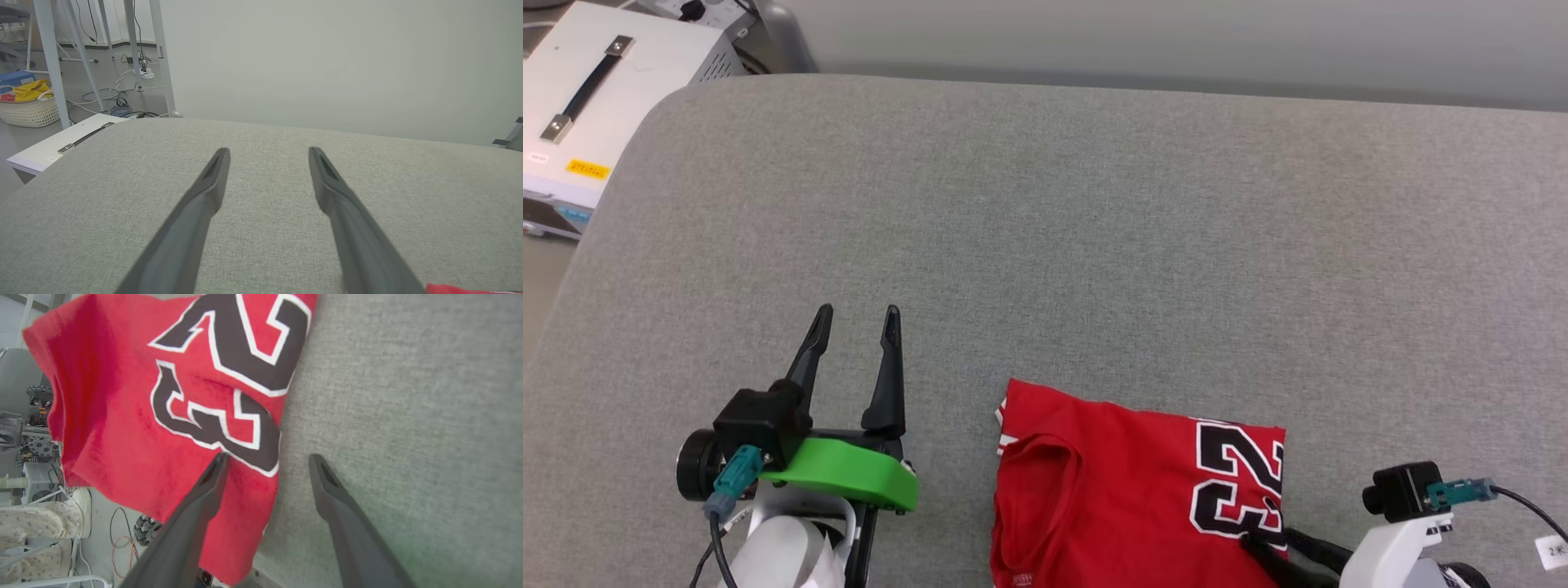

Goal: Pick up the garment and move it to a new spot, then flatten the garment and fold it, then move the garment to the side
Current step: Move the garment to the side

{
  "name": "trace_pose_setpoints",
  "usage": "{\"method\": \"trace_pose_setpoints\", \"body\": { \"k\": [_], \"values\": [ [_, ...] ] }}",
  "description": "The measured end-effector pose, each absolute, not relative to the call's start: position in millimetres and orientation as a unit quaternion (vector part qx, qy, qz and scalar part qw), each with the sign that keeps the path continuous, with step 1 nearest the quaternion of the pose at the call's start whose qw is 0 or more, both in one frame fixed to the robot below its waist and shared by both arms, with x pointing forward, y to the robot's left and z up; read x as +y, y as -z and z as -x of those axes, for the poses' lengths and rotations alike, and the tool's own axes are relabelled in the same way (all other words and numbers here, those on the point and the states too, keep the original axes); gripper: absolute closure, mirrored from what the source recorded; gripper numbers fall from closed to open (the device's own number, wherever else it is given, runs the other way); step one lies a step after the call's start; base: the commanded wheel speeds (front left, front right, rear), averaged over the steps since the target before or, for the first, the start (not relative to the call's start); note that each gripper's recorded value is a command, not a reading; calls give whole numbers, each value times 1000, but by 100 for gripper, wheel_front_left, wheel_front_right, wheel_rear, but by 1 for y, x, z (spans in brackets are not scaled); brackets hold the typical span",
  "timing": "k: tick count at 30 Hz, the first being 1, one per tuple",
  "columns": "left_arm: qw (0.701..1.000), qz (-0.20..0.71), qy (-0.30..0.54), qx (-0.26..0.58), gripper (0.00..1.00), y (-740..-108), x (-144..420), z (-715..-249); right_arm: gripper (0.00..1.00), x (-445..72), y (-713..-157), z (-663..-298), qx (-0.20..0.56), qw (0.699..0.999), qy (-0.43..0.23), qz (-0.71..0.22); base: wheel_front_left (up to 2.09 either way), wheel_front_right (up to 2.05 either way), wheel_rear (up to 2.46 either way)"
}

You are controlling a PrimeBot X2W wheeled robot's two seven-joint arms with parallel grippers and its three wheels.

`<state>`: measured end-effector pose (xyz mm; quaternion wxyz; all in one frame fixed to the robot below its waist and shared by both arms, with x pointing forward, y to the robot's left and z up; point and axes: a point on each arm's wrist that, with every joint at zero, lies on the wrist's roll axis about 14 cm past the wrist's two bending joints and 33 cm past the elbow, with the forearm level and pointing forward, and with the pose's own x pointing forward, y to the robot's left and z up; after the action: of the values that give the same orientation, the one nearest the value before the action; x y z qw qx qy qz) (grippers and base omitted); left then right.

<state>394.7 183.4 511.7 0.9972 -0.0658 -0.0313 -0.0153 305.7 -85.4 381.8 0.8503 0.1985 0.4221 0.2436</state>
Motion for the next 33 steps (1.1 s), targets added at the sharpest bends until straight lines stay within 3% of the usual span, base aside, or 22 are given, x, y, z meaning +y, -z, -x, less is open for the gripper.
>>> {"method": "trace_pose_setpoints", "body": {
  "k": [8, 9, 11, 17, 23, 33],
  "values": [
    [998, 67, 7, -21, 0, -501, 188, -403, 0, -58, -364, -316, 452, 819, -280, -214, 0, 0, 0],
    [998, 67, 5, -19, 0, -500, 190, -404, 56, -56, -363, -317, 455, 816, -283, -214, 0, 0, 0],
    [998, 65, -2, -15, 0, -497, 194, -404, 100, -52, -361, -318, 461, 810, -290, -215, 0, 0, 0],
    [998, 65, -12, -14, 0, -496, 199, -401, 100, -47, -367, -322, 456, 810, -307, -205, 0, 0, 0],
    [998, 63, -7, -27, 0, -505, 197, -392, 100, -54, -391, -328, 417, 834, -322, -160, 0, 0, 0],
    [995, 75, 49, -44, 0, -516, 159, -399, 100, -120, -420, -330, 391, 878, -271, -42, 0, 0, 0]
  ]
}}
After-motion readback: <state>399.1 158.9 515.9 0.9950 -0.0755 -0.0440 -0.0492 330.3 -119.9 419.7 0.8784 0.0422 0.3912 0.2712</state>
